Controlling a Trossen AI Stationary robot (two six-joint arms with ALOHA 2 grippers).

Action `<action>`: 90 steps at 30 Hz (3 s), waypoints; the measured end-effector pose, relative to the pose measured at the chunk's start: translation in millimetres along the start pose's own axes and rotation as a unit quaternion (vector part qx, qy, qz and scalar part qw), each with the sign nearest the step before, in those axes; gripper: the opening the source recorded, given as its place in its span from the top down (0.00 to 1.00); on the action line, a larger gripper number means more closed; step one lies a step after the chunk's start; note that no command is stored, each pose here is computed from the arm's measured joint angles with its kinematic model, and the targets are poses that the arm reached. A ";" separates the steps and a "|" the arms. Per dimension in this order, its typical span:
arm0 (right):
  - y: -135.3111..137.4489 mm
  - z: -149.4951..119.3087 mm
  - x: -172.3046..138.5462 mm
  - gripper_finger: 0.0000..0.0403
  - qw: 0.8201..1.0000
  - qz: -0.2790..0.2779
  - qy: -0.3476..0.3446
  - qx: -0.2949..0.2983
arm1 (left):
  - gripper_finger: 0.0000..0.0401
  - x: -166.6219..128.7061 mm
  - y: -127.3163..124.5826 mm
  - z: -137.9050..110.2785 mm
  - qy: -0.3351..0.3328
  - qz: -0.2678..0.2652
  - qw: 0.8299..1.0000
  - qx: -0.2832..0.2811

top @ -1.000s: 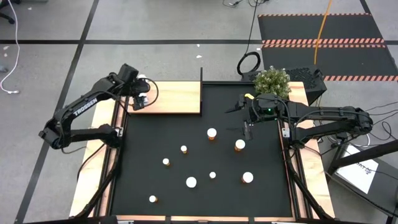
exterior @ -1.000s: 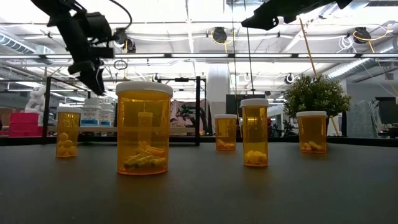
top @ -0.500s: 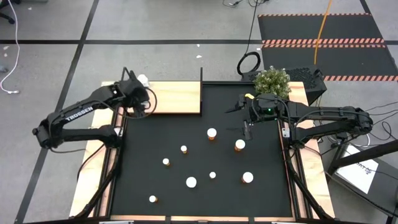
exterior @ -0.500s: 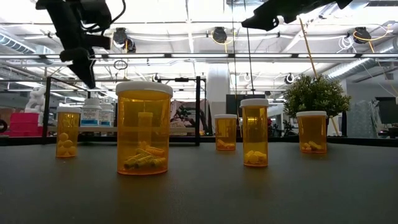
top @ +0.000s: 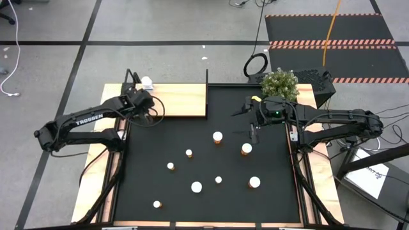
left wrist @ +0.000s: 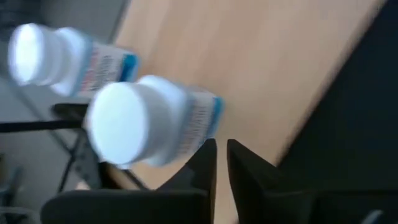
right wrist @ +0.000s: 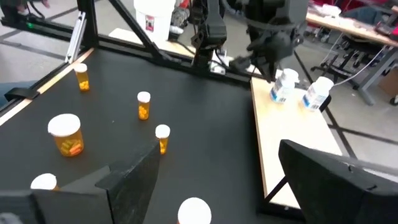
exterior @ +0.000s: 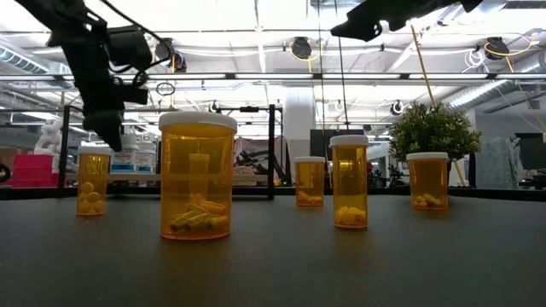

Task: Pick and place medicine bottles onto shelf by color
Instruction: Put the white pill bottle on the shelf aligned with the other white pill bottle on the shelf, then put the large orange pill bottle on the shelf

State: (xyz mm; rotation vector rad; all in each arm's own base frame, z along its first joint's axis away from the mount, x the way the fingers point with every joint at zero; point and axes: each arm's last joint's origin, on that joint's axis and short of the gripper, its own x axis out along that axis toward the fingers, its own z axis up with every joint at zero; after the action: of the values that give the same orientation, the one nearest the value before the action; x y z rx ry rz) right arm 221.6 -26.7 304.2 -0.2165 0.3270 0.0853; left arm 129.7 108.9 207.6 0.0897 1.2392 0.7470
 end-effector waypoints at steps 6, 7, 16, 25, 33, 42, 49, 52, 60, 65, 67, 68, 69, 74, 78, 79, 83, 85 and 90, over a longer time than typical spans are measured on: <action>-0.8 2.9 -0.1 0.21 1.000 -0.004 -0.015 -0.004 | 0.97 4.6 -0.7 -0.5 -0.007 0.025 1.000 0.005; -0.8 2.9 -0.1 0.21 1.000 -0.004 -0.015 -0.004 | 0.97 4.6 -0.6 -0.3 -0.008 0.025 1.000 0.005; -0.7 2.9 -0.1 0.21 1.000 -0.004 -0.014 -0.003 | 0.96 6.4 4.6 -1.5 -0.004 0.033 0.999 -0.007; -0.5 2.5 0.0 0.21 1.000 -0.003 -0.013 -0.002 | 0.95 9.0 11.4 -3.9 0.003 0.037 0.999 -0.022; -0.6 2.5 0.0 0.21 1.000 -0.003 -0.013 -0.003 | 0.95 10.1 9.5 -2.1 -0.009 0.005 1.000 -0.026; -0.6 2.6 0.0 0.21 1.000 -0.004 -0.013 -0.004 | 0.95 29.3 4.6 4.7 0.018 -0.006 1.000 -0.012; -0.6 2.6 0.0 0.21 1.000 -0.004 -0.013 -0.006 | 0.95 35.2 3.1 5.1 0.035 0.001 0.999 -0.006; -0.6 2.6 0.0 0.21 1.000 -0.004 -0.013 -0.009 | 0.95 34.9 2.9 7.0 0.027 0.004 1.000 -0.010; -0.7 3.0 0.0 0.21 1.000 -0.004 -0.015 -0.010 | 0.95 34.7 2.9 9.6 0.015 0.007 1.000 -0.017; -0.7 3.0 0.0 0.21 1.000 -0.004 -0.015 -0.010 | 0.95 34.7 4.1 12.9 -0.002 0.013 1.000 -0.023; -0.7 3.0 0.0 0.21 1.000 -0.004 -0.015 -0.010 | 0.95 34.8 4.3 13.4 -0.004 0.014 1.000 -0.024; -0.7 3.0 0.0 0.21 1.000 -0.004 -0.015 -0.010 | 0.95 34.7 4.3 13.4 -0.004 0.014 1.000 -0.024; -0.7 3.0 0.0 0.21 1.000 -0.004 -0.015 -0.010 | 0.95 34.7 4.3 13.5 -0.004 0.014 1.000 -0.024; -0.7 2.9 0.0 0.21 1.000 -0.004 -0.015 -0.010 | 0.95 34.6 4.1 13.5 -0.005 0.014 1.000 -0.024; -0.7 2.9 0.0 0.21 1.000 -0.004 -0.015 -0.010 | 0.95 27.8 1.8 20.3 -0.014 0.002 0.999 -0.032; -0.7 2.9 0.0 0.21 1.000 -0.004 -0.015 -0.010 | 0.95 23.8 1.1 24.3 -0.020 -0.003 0.999 -0.035; -1.2 4.2 0.5 0.21 1.000 -0.006 -0.022 0.000 | 0.95 2.1 -2.6 43.2 -0.050 -0.017 0.998 -0.027; -2.2 5.5 3.1 0.21 0.999 -0.010 -0.031 0.012 | 0.95 -11.2 -4.8 53.9 -0.072 -0.024 0.997 -0.018; -4.5 6.4 14.6 0.21 0.998 -0.012 -0.047 0.051 | 0.95 -43.7 -11.6 76.6 -0.133 -0.043 0.990 -0.011</action>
State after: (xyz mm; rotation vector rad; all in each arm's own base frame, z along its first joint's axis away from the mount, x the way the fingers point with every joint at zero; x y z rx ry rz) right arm 237.9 -28.9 306.2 -0.1155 0.2348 0.0548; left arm 196.8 100.6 265.4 0.1139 0.9743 0.6511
